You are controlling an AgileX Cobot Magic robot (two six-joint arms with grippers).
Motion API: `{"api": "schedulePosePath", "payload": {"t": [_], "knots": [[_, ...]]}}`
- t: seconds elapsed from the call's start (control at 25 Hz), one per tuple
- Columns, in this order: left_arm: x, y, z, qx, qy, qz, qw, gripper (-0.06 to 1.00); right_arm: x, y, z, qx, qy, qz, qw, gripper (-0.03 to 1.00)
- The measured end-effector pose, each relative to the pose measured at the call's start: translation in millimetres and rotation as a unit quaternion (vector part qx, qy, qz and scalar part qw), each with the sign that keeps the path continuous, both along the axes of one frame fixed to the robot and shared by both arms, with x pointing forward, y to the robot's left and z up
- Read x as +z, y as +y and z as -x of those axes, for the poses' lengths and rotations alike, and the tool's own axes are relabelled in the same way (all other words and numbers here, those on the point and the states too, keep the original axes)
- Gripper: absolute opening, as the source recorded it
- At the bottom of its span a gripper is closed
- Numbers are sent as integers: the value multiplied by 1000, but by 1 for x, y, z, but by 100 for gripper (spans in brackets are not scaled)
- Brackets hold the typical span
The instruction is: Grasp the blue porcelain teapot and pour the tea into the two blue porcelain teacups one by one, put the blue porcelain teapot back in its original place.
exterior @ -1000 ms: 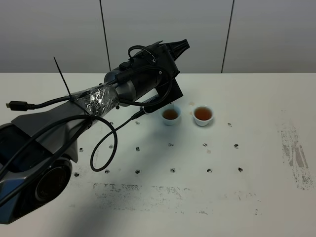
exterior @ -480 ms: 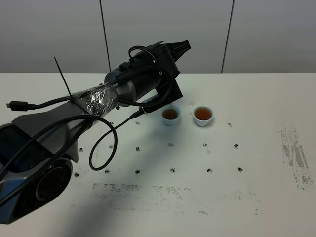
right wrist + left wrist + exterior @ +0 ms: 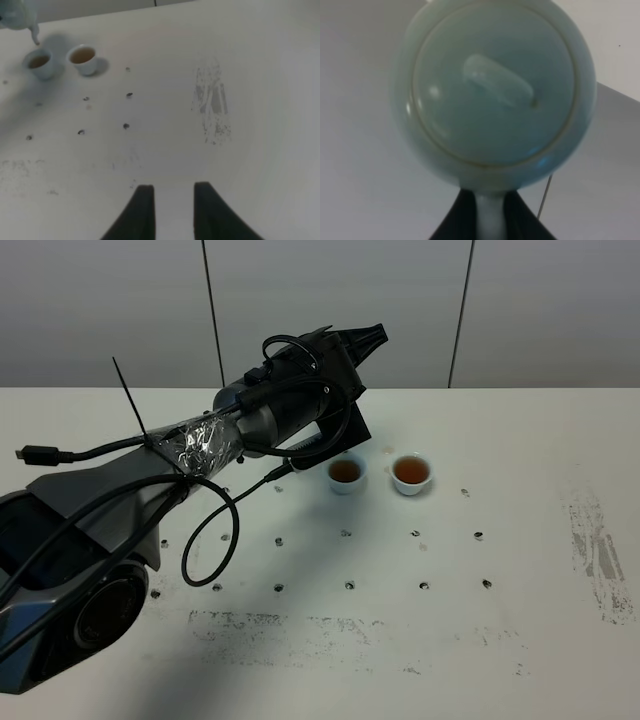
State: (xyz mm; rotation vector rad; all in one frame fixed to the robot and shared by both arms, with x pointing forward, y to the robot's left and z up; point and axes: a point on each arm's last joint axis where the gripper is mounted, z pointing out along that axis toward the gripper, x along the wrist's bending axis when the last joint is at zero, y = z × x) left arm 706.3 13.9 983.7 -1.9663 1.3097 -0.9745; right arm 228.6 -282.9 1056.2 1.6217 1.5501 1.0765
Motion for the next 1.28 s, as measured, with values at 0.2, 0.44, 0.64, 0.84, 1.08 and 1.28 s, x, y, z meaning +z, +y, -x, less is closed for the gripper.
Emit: {"api": "schedulePosePath", "payload": {"t": [0.2,0.44,0.64,0.84,1.08,1.28], "knots": [[0,1,1,12,1,9,1000,13,0,0,0,0,0,0,1000,21],[-3,3,2,38,21,36,998,13,0,0,0,0,0,0,1000,21],[-1,11,5,73,59,70,993,13,0,0,0,0,0,0,1000,21],[3,25,4,115,91,95,985,13,0,0,0,0,0,0,1000,21],[18,39,4,179,102,178,962,13,0,0,0,0,0,0,1000,21],[39,55,10,231,157,278,919,13,0,0,0,0,0,0,1000,21]]}}
